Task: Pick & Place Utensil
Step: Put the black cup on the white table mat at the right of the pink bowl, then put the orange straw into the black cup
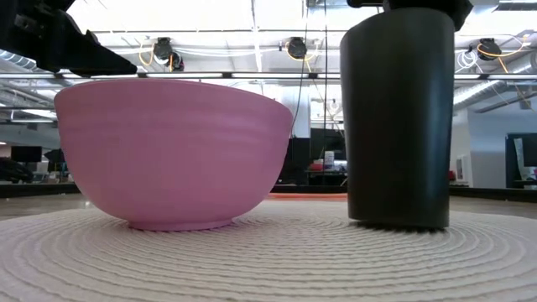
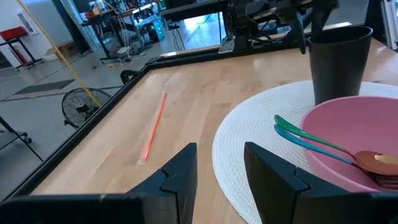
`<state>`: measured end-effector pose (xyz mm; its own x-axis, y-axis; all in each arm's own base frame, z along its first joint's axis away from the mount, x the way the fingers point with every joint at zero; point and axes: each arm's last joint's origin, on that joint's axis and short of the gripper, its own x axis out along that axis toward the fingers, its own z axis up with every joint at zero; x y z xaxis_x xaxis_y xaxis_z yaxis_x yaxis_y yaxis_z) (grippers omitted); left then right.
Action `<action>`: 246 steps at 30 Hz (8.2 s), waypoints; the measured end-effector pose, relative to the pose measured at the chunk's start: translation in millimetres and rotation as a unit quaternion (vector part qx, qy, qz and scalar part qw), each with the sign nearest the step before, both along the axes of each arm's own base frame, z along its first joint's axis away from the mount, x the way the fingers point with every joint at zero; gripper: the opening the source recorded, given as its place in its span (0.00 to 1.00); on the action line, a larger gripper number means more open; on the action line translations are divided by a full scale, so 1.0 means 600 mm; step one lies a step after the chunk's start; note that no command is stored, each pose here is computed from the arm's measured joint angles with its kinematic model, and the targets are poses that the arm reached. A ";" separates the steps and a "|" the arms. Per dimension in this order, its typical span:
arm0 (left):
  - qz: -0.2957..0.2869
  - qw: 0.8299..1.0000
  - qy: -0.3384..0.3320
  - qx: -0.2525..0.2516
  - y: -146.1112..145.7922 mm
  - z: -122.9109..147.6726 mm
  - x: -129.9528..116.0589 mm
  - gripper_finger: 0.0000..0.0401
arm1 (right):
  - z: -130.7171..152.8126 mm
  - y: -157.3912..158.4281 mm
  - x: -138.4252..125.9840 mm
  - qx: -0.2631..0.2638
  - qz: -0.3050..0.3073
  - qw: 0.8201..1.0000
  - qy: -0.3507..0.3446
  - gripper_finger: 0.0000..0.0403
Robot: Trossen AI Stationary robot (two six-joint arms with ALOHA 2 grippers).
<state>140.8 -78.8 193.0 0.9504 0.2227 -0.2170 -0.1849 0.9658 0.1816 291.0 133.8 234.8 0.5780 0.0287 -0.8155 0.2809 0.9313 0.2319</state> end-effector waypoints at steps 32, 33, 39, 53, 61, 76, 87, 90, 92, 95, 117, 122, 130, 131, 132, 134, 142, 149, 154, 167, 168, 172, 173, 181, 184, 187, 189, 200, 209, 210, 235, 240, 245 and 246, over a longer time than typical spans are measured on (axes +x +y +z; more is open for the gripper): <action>0.000 1.000 0.001 0.000 0.000 0.000 0.000 0.34 | 0.084 -0.062 -0.011 -0.189 0.047 0.974 -0.118 0.38; 0.001 1.000 0.000 -0.002 0.000 0.000 0.000 0.34 | 0.087 -0.077 -0.008 -0.193 0.045 0.973 -0.115 0.37; 0.001 1.000 0.002 -0.001 0.000 -0.001 0.000 0.34 | 0.089 -0.183 0.018 -0.175 0.087 0.975 -0.106 0.36; 0.027 1.000 0.003 0.010 0.010 -0.001 0.004 0.34 | 0.063 -0.404 0.019 -0.152 0.130 0.971 -0.130 0.36; 0.065 0.998 0.005 0.013 0.030 -0.001 0.013 0.34 | 0.013 -0.473 0.033 -0.136 0.147 0.975 -0.100 0.36; 0.052 0.998 0.018 -0.006 0.044 -0.004 0.021 0.34 | -0.041 -0.530 0.126 -0.058 0.200 0.977 -0.036 0.36; 0.054 0.998 0.029 -0.011 0.045 -0.009 0.020 0.34 | -0.087 -0.536 0.151 -0.020 0.183 0.983 -0.004 0.36; 0.054 0.998 0.029 -0.011 0.045 -0.009 0.020 0.34 | -0.101 -0.538 0.156 -0.009 0.169 0.986 0.001 0.36; 0.054 0.998 0.029 -0.012 0.045 -0.009 0.020 0.34 | -0.109 -0.539 0.162 -0.007 0.164 0.986 -0.001 0.36; 0.055 0.998 0.028 -0.016 0.045 -0.009 0.020 0.34 | -0.109 -0.543 0.170 0.000 0.153 0.988 0.003 0.36; 0.049 0.998 0.030 -0.026 0.044 -0.010 0.020 0.34 | -0.114 -0.526 0.171 -0.041 0.091 0.989 0.106 0.36; 0.050 0.998 0.029 -0.030 0.044 -0.010 0.020 0.34 | -0.114 -0.520 0.175 -0.031 0.075 0.991 0.104 0.36; 0.047 0.998 0.030 -0.031 0.044 -0.010 0.020 0.34 | -0.125 -0.508 0.185 -0.021 0.064 0.992 0.104 0.36; 0.048 0.998 0.030 -0.032 0.044 -0.010 0.020 0.34 | -0.130 -0.510 0.188 -0.022 0.061 0.993 0.102 0.36; 0.048 0.998 0.029 -0.034 0.044 -0.010 0.020 0.34 | -0.134 -0.512 0.189 -0.019 0.058 0.993 0.102 0.36; 0.049 0.998 0.031 -0.036 0.044 -0.011 0.019 0.34 | -0.141 -0.513 0.187 -0.015 0.050 0.992 0.112 0.36; 0.041 0.998 0.034 -0.038 0.043 -0.011 0.019 0.34 | -0.141 -0.511 0.182 -0.047 0.015 0.988 0.148 0.31; 0.041 0.998 0.033 -0.038 0.043 -0.011 0.020 0.34 | -0.156 -0.508 0.181 -0.051 0.007 0.983 0.179 0.24; 0.041 0.998 0.033 -0.040 0.043 -0.011 0.020 0.34 | -0.159 -0.505 0.178 -0.058 0.012 0.979 0.197 0.18; 0.041 0.998 0.033 -0.040 0.043 -0.011 0.020 0.34 | -0.164 -0.500 0.171 -0.049 0.024 0.974 0.222 0.02; 0.041 0.998 0.032 -0.042 0.043 -0.011 0.020 0.34 | -0.164 -0.500 0.171 -0.049 0.025 0.973 0.222 0.01; 0.042 0.998 0.031 -0.046 0.043 -0.011 0.020 0.34 | -0.165 -0.500 0.171 -0.049 0.026 0.973 0.223 0.01; 0.042 0.998 0.031 -0.047 0.043 -0.011 0.020 0.34 | -0.164 -0.500 0.170 -0.049 0.026 0.973 0.223 0.01; 0.042 0.997 0.030 -0.048 0.043 -0.011 0.020 0.34 | -0.137 -0.497 0.164 -0.056 0.028 0.976 0.211 0.00; 0.042 0.998 0.030 -0.048 0.043 -0.011 0.020 0.34 | -0.109 -0.495 0.160 -0.064 0.025 0.979 0.192 0.00; 0.042 0.997 0.030 -0.048 0.043 -0.011 0.020 0.34 | -0.077 -0.493 0.158 -0.076 0.022 0.983 0.165 0.00; 0.042 0.997 0.030 -0.048 0.043 -0.011 0.020 0.34 | -0.057 -0.490 0.153 -0.081 0.021 0.985 0.154 0.00; 0.042 0.997 0.030 -0.048 0.043 -0.011 0.020 0.34 | 0.088 -0.465 0.114 -0.122 0.020 0.992 0.001 0.00; 0.043 0.997 0.027 -0.050 0.043 -0.010 0.020 0.34 | 0.142 -0.418 0.022 -0.151 0.007 0.981 -0.123 0.00; 0.043 0.997 0.025 -0.050 0.043 -0.010 0.020 0.34 | 0.144 -0.412 0.010 -0.153 0.002 0.978 -0.140 0.00; 0.037 0.997 -0.023 -0.058 0.041 0.008 0.026 0.34 | 0.140 -0.251 -0.151 -0.148 0.055 0.847 -0.507 0.00; 0.037 0.997 -0.025 -0.060 0.041 0.008 0.026 0.34 | 0.155 -0.228 -0.153 -0.136 0.079 0.820 -0.550 0.00; 0.038 0.997 -0.026 -0.065 0.041 0.008 0.026 0.34 | 0.165 -0.204 -0.156 -0.119 0.104 0.799 -0.580 0.00; 0.038 0.997 -0.026 -0.066 0.041 0.008 0.026 0.34 | 0.165 -0.199 -0.155 -0.116 0.110 0.796 -0.583 0.00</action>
<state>156.3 -54.2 197.9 0.9428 0.2670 -0.1995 -0.2638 0.9636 0.0428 197.7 14.4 334.1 0.9482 0.1604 0.2743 -0.1751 0.9841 0.0300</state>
